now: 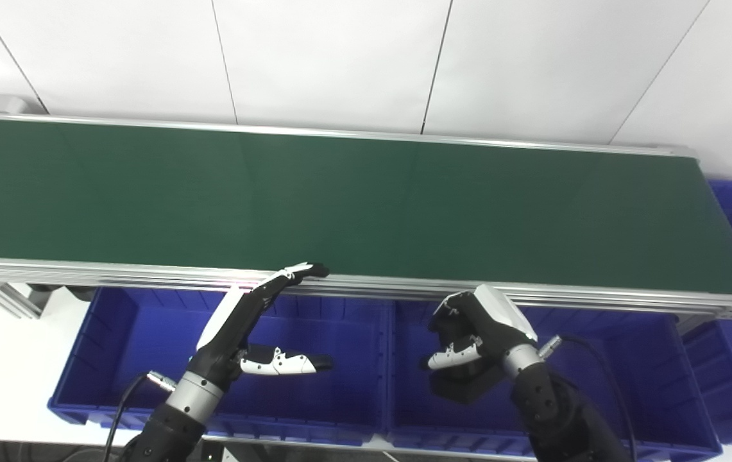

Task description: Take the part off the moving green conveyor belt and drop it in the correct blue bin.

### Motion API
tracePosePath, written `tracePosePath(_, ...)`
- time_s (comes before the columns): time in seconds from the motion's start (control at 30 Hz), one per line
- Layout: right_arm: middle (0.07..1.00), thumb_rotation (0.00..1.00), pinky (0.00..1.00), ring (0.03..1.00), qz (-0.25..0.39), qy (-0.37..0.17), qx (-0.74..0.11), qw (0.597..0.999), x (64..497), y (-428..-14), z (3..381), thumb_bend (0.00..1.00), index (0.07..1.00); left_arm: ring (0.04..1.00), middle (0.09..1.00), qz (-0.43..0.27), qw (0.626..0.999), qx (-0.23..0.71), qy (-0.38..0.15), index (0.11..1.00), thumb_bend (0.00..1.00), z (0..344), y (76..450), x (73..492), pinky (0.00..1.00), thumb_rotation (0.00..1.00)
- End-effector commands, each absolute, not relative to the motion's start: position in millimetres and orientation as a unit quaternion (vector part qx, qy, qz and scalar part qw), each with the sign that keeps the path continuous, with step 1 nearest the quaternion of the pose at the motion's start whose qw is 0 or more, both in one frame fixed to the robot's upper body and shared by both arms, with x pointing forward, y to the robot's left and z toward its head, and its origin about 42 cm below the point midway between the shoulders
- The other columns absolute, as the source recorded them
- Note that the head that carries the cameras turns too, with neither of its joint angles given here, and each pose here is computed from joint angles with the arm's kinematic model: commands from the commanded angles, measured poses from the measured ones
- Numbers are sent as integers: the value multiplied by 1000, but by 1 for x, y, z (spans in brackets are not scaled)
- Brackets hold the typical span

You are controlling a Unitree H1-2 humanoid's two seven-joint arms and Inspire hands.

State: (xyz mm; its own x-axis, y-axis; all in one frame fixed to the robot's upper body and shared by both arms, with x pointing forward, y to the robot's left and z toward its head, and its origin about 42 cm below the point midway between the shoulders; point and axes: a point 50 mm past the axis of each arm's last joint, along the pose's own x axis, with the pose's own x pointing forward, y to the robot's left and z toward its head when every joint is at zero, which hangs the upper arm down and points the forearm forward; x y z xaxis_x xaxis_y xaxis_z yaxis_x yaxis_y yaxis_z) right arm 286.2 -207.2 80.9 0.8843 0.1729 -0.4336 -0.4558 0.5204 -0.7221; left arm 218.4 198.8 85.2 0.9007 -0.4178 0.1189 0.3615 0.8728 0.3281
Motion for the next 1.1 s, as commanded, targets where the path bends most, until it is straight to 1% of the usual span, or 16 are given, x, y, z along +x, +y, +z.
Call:
tracePosePath(0.0, 455, 0, 344, 436, 170, 124, -458, 864, 296, -207, 93, 525, 501, 879, 862, -201, 961, 149, -120, 791, 843, 98, 201, 221, 880, 323)
tracePosePath(0.07, 450, 0, 344, 439, 173, 121, -457, 864, 295, -206, 94, 524, 505, 879, 862, -201, 961, 150, -121, 792, 843, 99, 201, 221, 878, 326)
tracePosePath(0.13, 476, 0, 350, 401, 179, 121, -461, 861, 295, -206, 95, 516, 526, 878, 862, -200, 961, 149, -120, 792, 845, 99, 201, 222, 877, 328)
tracePosePath(0.2, 509, 0, 334, 412, 187, 124, -466, 856, 295, -206, 97, 517, 499, 876, 863, -199, 961, 151, -120, 791, 849, 99, 202, 222, 870, 335)
tracePosePath(0.23, 483, 0, 353, 397, 191, 126, -467, 854, 295, -206, 98, 513, 540, 874, 861, -199, 961, 151, -121, 789, 851, 99, 202, 222, 866, 339)
tracePosePath(0.27, 569, 47, 435, 497, 197, 132, -471, 850, 295, -205, 100, 515, 529, 873, 861, -199, 961, 151, -121, 789, 852, 100, 202, 223, 864, 337)
tracePosePath(0.3, 636, 61, 501, 577, 201, 138, -472, 847, 295, -205, 101, 568, 561, 873, 861, -199, 961, 151, -121, 788, 853, 100, 202, 223, 863, 337)
tracePosePath(0.33, 706, 54, 574, 660, 203, 142, -472, 846, 295, -205, 103, 670, 637, 872, 860, -199, 961, 152, -121, 787, 854, 100, 203, 223, 861, 337)
tracePosePath(0.37, 753, 61, 626, 717, 205, 144, -473, 844, 294, -205, 105, 732, 681, 871, 860, -199, 961, 152, -121, 787, 855, 100, 203, 223, 860, 339)
tracePosePath(0.4, 795, 89, 669, 765, 207, 146, -473, 844, 294, -204, 107, 783, 716, 871, 860, -199, 961, 152, -121, 787, 856, 100, 203, 224, 859, 339)
tracePosePath(0.47, 825, 129, 685, 796, 208, 148, -472, 844, 293, -205, 110, 823, 745, 868, 861, -199, 961, 152, -122, 787, 856, 100, 203, 224, 855, 339)
tracePosePath(0.5, 834, 156, 689, 808, 208, 149, -472, 843, 293, -205, 112, 839, 756, 869, 861, -199, 961, 152, -122, 787, 855, 100, 203, 224, 855, 339)
tracePosePath(0.67, 854, 213, 707, 836, 215, 150, -467, 844, 289, -206, 121, 870, 789, 868, 858, -199, 960, 153, -122, 785, 855, 100, 204, 224, 857, 339)
tracePosePath(0.8, 875, 233, 729, 862, 224, 155, -463, 843, 287, -206, 128, 885, 815, 869, 860, -200, 961, 152, -120, 787, 858, 101, 205, 224, 859, 345)
tracePosePath(1.07, 870, 239, 732, 856, 226, 146, -449, 852, 277, -208, 140, 899, 834, 862, 858, -201, 960, 152, -123, 787, 857, 102, 207, 225, 848, 338)
